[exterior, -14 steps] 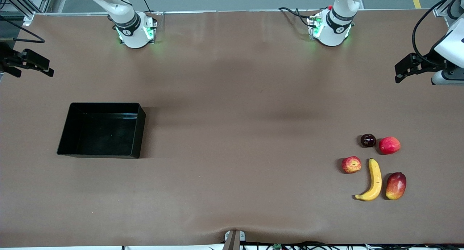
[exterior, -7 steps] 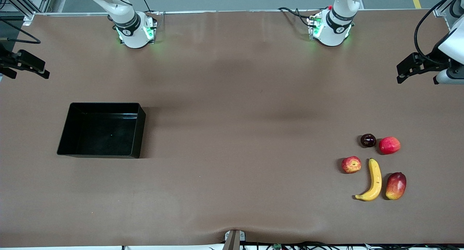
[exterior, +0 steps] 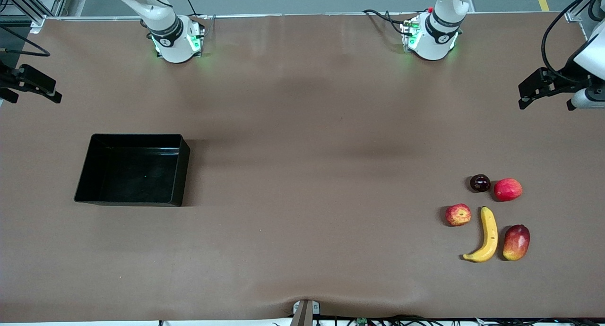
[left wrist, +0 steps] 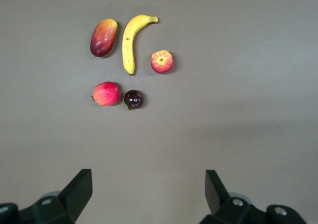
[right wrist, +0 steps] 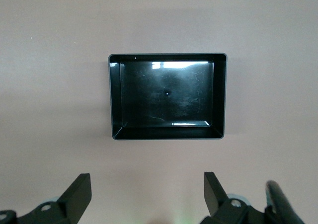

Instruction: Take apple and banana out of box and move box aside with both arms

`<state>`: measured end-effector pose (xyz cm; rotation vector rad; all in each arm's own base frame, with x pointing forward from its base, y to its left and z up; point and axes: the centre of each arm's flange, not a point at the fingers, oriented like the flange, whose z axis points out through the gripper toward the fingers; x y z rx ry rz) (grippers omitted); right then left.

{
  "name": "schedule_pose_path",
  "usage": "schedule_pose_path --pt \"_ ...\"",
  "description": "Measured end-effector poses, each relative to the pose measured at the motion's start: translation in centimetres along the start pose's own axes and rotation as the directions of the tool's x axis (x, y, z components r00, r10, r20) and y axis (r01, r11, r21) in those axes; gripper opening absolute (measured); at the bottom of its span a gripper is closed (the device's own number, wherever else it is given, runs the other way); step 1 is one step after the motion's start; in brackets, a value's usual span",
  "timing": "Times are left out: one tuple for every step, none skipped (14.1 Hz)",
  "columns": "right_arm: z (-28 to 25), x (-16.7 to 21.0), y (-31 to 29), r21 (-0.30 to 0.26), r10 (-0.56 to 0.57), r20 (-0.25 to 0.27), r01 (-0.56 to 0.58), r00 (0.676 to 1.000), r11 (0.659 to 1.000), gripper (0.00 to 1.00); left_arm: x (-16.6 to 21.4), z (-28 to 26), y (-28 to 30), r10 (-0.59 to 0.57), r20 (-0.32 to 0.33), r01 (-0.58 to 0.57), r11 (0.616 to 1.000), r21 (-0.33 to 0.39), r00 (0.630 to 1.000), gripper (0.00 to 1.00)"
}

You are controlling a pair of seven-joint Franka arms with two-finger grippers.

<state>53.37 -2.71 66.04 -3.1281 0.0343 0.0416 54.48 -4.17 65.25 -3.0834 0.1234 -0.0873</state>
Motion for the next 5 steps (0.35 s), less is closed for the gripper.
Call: schedule_pose_path --pt "-0.03 0.00 0.00 0.000 0.000 -0.001 0.000 1.000 1.000 1.00 0.09 0.17 0.03 0.000 0.003 0.000 1.000 0.000 1.000 1.00" --pt "-0.04 0.00 0.01 0.000 0.000 -0.001 0.000 1.000 1.000 1.00 0.17 0.29 0.04 0.001 0.005 -0.001 1.000 -0.001 1.000 1.00" --pt "-0.04 0.00 0.05 0.000 0.001 -0.001 -0.001 1.000 1.000 1.00 0.21 0.31 0.06 0.001 0.005 -0.001 1.000 -0.001 1.000 1.00" --pt "-0.03 0.01 0.09 0.000 0.002 -0.001 -0.002 1.000 1.000 1.00 0.23 0.27 0.07 0.001 0.004 -0.001 1.000 -0.001 1.000 1.00" --pt "-0.03 0.01 0.12 0.000 0.003 -0.001 -0.003 1.000 1.000 1.00 0.23 0.20 0.08 0.001 0.003 -0.001 1.000 -0.001 1.000 1.00"
